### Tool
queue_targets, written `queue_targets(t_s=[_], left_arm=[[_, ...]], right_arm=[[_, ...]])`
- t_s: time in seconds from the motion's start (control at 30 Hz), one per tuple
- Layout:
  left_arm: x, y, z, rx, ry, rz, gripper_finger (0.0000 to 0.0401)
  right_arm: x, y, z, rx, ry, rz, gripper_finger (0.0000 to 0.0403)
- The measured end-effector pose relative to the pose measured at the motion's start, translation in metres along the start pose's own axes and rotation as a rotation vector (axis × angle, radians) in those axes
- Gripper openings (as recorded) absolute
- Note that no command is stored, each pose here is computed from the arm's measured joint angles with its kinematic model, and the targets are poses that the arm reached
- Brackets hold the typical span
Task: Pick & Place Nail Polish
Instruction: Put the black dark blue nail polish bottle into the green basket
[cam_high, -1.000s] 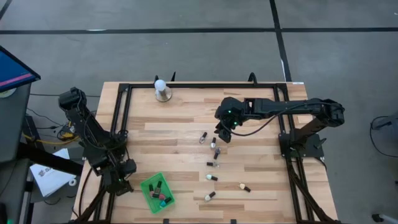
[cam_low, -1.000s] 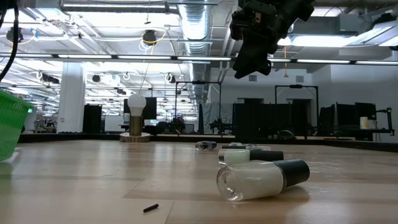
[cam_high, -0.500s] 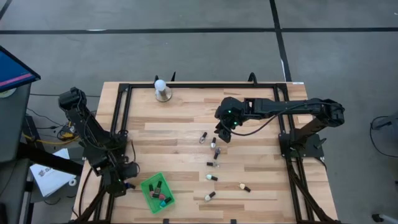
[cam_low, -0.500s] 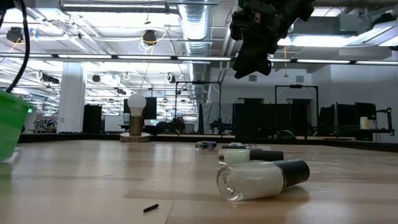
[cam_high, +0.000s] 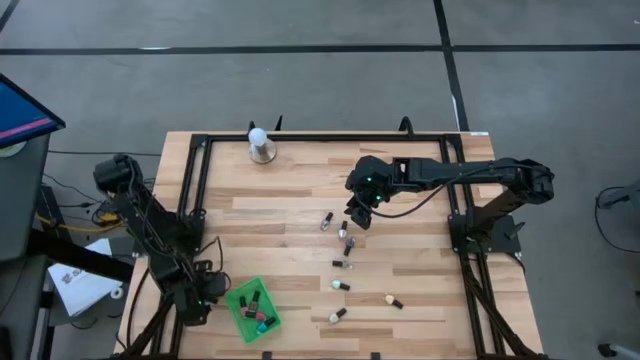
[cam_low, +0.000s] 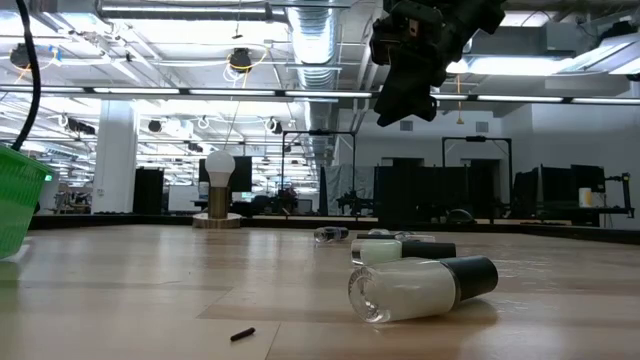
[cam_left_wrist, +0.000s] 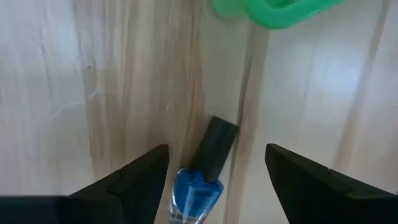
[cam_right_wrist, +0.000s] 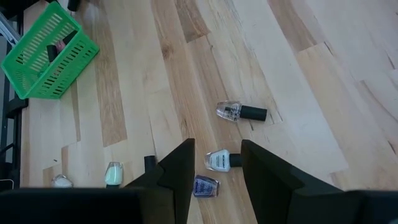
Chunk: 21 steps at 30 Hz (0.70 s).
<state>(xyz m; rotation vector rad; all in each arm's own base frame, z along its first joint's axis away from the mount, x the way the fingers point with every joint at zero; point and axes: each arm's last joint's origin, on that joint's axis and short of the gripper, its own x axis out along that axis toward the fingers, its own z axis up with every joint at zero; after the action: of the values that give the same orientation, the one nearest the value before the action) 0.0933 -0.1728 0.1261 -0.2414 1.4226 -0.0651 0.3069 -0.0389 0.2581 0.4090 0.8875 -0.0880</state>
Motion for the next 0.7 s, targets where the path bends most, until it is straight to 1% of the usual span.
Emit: queue_targets(t_s=[0.07,0.13,0.2,0.43,0.53,0.57,0.7], left_arm=[[0.0006,0.0003,0.0003,-0.001,-0.016,0.012,0.0261],[0.0009,0.001,0.0003,-0.001,-0.022,0.021,0.0243],[0.0012,0.0021,-0.0002,0.0,-0.018,0.031,0.0216],[0.0022,0.0058,-0.0012,0.002,-0.016,0.064,0.0099],[0.0022,0.006,-0.0012,0.001,-0.016,0.066,0.006],[0.0022,0.0062,-0.0009,-0.001,-0.016,0.066,0.0052],[0.0002,0.0082,0.0021,-0.059,-0.013,0.053,0.0051]], right_arm=[[0.0,0.0,0.0,0.006,0.0,0.0,0.0123],[0.0,0.0,0.0,0.014,0.0,0.0,0.0123],[0.0,0.0,0.0,0.018,0.0,0.0,0.0122],[0.0,0.0,0.0,0.026,0.0,0.0,0.0122],[0.0,0.0,0.0,0.026,0.0,0.0,0.0122],[0.0,0.0,0.0,0.026,0.0,0.0,0.0122],[0.0,0.0,0.0,0.026,0.0,0.0,0.0122]])
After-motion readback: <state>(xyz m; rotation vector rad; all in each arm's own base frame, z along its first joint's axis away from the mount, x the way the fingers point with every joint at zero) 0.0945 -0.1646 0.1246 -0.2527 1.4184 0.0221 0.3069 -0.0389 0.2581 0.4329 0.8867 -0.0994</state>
